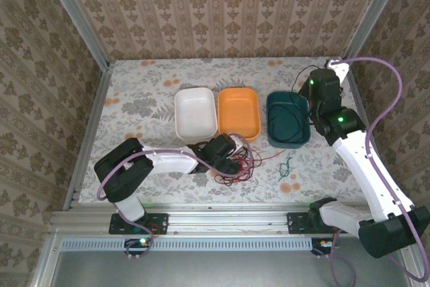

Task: Untangle the cables

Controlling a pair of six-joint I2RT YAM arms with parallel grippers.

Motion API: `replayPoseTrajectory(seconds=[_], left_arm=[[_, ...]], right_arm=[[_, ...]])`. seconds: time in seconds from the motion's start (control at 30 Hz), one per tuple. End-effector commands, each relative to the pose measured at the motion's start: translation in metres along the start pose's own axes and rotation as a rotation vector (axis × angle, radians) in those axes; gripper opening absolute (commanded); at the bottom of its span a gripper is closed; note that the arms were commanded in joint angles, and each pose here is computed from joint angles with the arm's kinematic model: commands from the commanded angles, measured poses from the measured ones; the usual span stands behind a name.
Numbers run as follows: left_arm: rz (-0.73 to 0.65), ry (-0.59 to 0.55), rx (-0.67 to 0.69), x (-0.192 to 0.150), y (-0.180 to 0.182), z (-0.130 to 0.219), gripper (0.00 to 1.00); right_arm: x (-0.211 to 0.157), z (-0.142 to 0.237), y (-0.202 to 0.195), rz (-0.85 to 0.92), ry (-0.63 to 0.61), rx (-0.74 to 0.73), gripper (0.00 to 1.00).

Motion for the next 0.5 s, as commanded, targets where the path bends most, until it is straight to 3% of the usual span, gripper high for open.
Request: replayPoseTrajectory(seconds=[0.0, 0.23, 0.47], left_arm=[[-0.052, 0.148, 0.009, -0.035, -0.004, -0.007, 1.0], [-0.056, 0.15, 0.01, -0.036, -0.004, -0.007, 1.0], [-0.06, 0.154, 0.004, -0.037, -0.005, -0.008, 1.0]], right_arm=[[-0.019, -0.002, -0.015, -0.025, 0.048, -0.045, 0.03], [-0.062, -0.005, -0.034, -0.019, 0.17, -0.073, 0.02], [-0.1, 0.008, -0.077, -0.009, 0.258, -0.192, 0.01]])
Point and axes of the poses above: each hand's point on the last joint's axis, 136 mm out from that joint toward the fingers, its own z axis back along the fingers, its own y axis along the line the jaws close on, x = y × z, the point moved 3 cm from there along z, back along the fingers, and after that the axes turned 10 degrees about -z, right-handed, at the moved point
